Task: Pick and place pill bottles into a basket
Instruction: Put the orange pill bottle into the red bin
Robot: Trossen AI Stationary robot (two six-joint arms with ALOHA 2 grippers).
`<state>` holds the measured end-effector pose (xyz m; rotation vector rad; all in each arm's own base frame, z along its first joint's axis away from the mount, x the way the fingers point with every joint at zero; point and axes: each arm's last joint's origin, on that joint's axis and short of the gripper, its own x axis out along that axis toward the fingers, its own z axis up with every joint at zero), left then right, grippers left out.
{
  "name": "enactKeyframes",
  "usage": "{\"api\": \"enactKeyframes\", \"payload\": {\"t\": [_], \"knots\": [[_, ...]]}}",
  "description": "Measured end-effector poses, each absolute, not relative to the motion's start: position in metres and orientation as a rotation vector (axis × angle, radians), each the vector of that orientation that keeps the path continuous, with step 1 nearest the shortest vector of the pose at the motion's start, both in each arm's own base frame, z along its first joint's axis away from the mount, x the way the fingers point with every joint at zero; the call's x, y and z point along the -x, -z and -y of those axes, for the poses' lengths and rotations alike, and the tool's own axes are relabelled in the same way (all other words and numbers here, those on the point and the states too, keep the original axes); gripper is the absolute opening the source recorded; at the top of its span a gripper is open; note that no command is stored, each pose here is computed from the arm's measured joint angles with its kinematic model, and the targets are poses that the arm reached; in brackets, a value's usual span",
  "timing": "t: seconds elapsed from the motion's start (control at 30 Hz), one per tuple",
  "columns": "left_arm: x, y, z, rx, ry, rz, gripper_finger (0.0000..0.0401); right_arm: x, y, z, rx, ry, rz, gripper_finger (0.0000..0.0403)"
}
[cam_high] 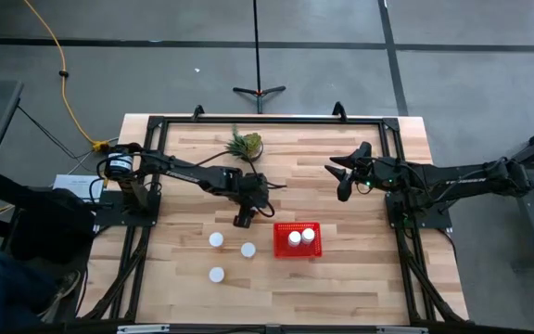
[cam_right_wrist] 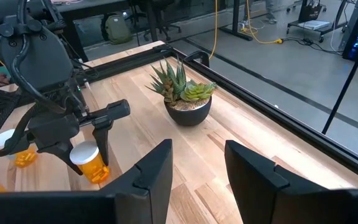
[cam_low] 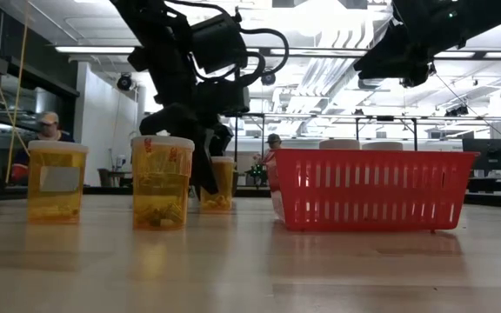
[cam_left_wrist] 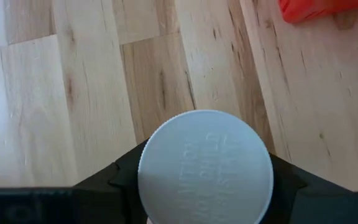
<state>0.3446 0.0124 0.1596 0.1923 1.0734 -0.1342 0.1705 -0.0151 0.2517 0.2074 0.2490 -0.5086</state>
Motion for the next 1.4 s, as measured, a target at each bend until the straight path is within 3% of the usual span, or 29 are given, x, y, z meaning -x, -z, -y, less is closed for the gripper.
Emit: {"api": "enactKeyframes", "payload": {"t": [0.3,0.83,1.4], "knots": [[-0.353,-0.172,-0.013,-0.173,0.105,-1.038,0.0222,-0.170,-0.251,0.015,-0.204,0.519,-0.257,0.0138],[-0.387,-0.247,0.011,-0.164,0.133,-0.863,0.0227,-0.167,-0.247,0.018,-0.176,0.618,-0.282,0.0138],[-0.399,-0.231,0.052,-0.138,0.180,-0.841,0.0236,-0.166,-0.247,0.019,-0.165,0.655,-0.283,0.0138]]}}
